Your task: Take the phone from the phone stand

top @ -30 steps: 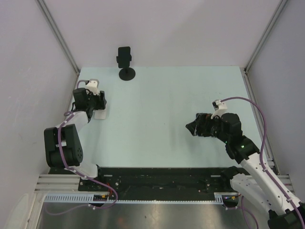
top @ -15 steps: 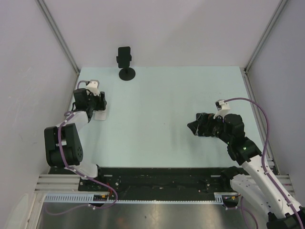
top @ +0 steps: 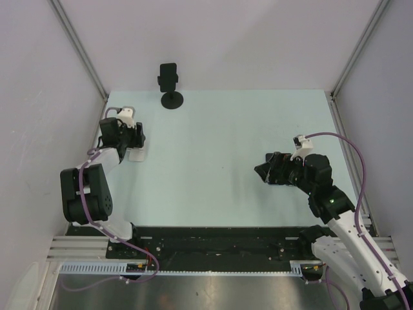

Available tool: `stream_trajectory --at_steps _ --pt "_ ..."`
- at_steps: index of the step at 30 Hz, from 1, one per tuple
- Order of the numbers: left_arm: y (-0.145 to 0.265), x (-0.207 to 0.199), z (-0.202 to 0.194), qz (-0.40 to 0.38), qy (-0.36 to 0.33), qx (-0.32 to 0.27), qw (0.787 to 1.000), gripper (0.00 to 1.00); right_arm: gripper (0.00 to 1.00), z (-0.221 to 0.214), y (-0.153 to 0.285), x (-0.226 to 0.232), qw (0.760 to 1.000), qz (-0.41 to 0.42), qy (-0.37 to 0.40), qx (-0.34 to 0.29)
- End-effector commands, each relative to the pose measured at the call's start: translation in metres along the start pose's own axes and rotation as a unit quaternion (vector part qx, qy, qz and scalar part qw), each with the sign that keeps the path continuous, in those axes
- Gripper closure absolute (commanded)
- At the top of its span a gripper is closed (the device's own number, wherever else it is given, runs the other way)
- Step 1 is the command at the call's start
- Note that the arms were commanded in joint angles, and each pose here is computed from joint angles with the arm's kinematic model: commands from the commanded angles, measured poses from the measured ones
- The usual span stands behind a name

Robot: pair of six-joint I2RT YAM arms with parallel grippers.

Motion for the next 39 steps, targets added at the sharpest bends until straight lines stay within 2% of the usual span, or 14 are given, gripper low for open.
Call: stream_trajectory --at_steps 1,7,14,20,27,39 --pt "-0.002 -0.002 0.036 -0.022 -0.037 -0.045 0.998 0.45 0.01 0.003 0.002 0.003 1.000 0.008 -0.009 -0.007" --pt "-0.002 0.001 0.035 -0.010 -0.037 -0.043 0.998 0.39 0.01 0.005 0.002 0.002 1.000 0.008 -0.011 -0.010" --pt "0.004 0.006 0.031 0.008 -0.044 -0.041 0.998 0.23 0.01 0.009 -0.002 0.004 1.000 0.017 -0.014 -0.016" --pt "0.009 0.006 0.031 0.013 -0.047 -0.042 0.998 0.15 0.01 0.013 -0.004 0.004 0.999 0.026 -0.018 -0.019" --pt "0.019 0.005 0.043 0.020 -0.044 -0.058 0.997 0.13 0.01 0.015 -0.006 0.002 0.999 0.029 -0.021 -0.022" --pt "0.026 0.004 0.045 0.032 -0.034 -0.063 0.997 0.18 0.01 0.016 -0.003 0.000 0.999 0.027 -0.024 -0.024"
Point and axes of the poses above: each gripper's point midway between its finger pads, its own y axis back along the fingers, its own x axis along the line the jaws close on, z = x × y, the point moved 2 cm from there along y, back along the fingers, and after that the axes turned 12 degrees about y, right-handed, at the moved point
